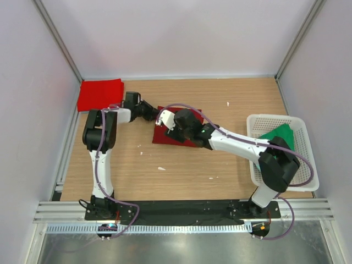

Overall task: Fold and stack the t-shirts
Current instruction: Neatly place the folded tshirt to the corner

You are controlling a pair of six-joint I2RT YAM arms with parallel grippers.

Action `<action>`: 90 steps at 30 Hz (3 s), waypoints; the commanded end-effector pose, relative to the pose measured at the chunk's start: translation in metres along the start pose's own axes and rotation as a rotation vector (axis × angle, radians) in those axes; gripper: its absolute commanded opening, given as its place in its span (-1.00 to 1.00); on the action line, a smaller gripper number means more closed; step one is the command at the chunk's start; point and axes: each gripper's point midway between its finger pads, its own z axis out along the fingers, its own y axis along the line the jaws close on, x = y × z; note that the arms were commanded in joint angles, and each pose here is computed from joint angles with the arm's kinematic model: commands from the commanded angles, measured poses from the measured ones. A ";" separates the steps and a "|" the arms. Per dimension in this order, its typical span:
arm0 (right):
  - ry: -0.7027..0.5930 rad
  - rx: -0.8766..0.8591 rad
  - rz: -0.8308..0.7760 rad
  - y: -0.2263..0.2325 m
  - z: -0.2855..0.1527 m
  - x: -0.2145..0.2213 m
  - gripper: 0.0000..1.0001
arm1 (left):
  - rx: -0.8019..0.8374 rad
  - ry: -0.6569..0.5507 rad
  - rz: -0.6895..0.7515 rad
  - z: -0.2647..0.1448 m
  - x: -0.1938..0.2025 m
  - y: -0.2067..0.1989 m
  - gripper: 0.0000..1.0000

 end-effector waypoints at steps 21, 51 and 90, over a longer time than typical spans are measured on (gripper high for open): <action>-0.052 0.184 0.536 -0.009 -0.134 0.059 0.50 | -0.584 -0.397 1.035 -0.155 -0.133 -0.123 -1.00; -0.043 0.083 0.518 0.010 -0.114 0.061 0.44 | -0.457 -0.747 1.279 -0.269 -0.183 -0.230 -1.00; -0.008 0.060 0.556 0.016 -0.096 0.062 0.39 | -0.389 -0.751 1.283 -0.267 -0.247 -0.203 -1.00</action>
